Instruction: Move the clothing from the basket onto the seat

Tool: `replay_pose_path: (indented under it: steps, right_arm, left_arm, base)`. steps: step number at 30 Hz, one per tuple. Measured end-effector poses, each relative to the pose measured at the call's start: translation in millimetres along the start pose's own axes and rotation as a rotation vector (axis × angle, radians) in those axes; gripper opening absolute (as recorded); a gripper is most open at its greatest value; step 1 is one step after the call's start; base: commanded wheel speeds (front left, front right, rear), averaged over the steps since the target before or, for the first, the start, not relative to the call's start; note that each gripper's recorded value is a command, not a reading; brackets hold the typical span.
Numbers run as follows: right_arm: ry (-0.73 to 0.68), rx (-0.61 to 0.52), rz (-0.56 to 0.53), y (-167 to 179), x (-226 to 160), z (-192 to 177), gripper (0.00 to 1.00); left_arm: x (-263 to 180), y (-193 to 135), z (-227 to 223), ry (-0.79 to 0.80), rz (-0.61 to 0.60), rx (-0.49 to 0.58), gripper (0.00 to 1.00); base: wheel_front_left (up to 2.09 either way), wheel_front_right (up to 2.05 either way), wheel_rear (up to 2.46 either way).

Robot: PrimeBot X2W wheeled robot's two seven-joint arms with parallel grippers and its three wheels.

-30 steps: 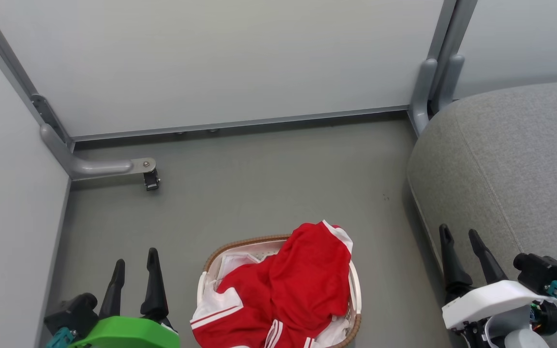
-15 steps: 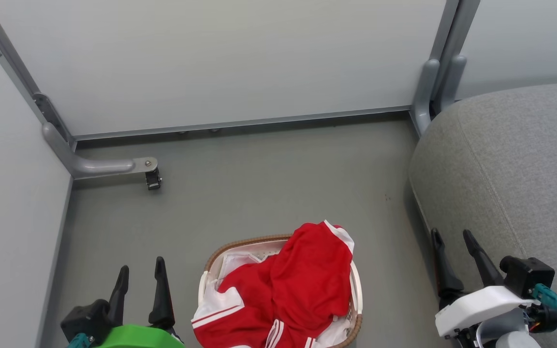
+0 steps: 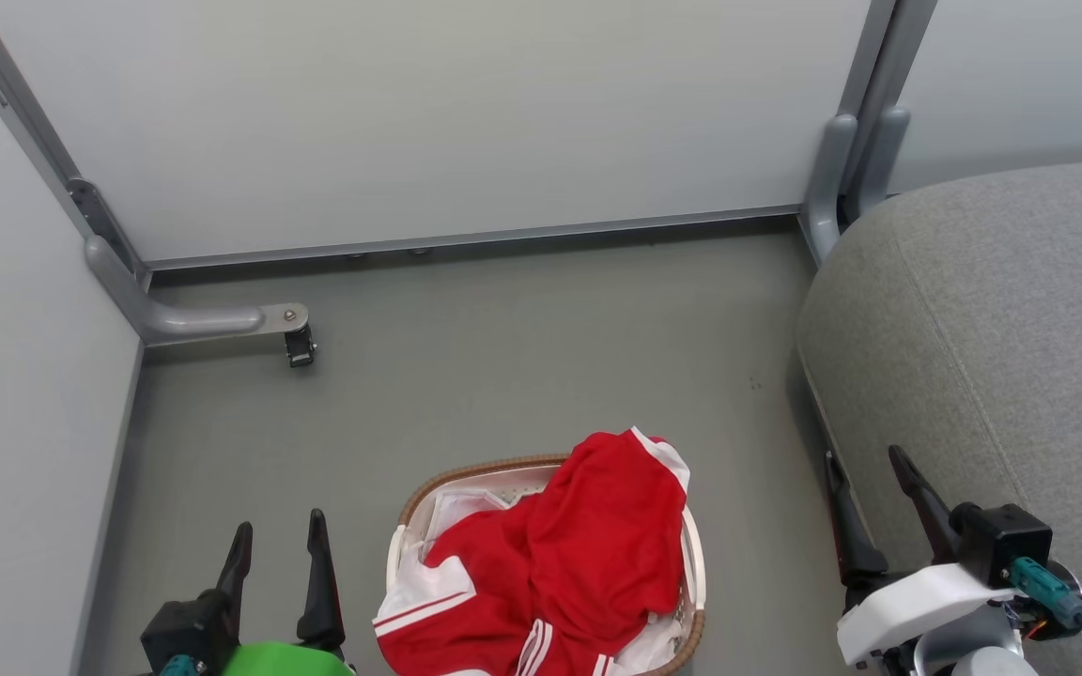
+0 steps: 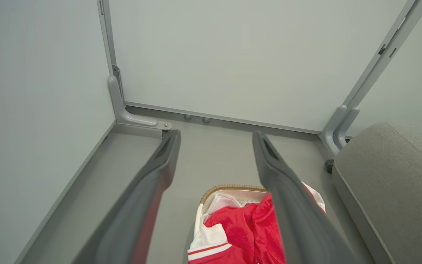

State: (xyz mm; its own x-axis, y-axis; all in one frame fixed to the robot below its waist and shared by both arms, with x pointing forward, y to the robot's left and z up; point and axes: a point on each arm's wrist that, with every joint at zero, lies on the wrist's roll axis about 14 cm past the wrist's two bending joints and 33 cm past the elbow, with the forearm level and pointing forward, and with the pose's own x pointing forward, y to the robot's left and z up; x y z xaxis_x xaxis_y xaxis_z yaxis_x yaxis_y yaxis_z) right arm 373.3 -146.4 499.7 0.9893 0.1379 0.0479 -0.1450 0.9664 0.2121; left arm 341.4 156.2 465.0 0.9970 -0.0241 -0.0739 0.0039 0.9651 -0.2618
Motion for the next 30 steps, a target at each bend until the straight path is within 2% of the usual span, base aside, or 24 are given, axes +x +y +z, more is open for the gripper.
replay_pose_path:
  steps: [22, 30]
  right_arm:
    - [0.005, -0.145, 0.052, 9.7, -3.1, -6.2, 1.00]
    - [0.006, -0.147, 0.053, 10.0, -3.4, -6.4, 1.00]
  left_arm:
    - [-5.9, -3.0, -6.5, -0.003, -0.022, 0.134, 1.00]
    - [-6.6, -2.3, -8.5, 0.003, -0.020, 0.136, 1.00]
  base:
    - [0.00, 0.00, 0.00]
    - [0.00, 0.00, 0.00]
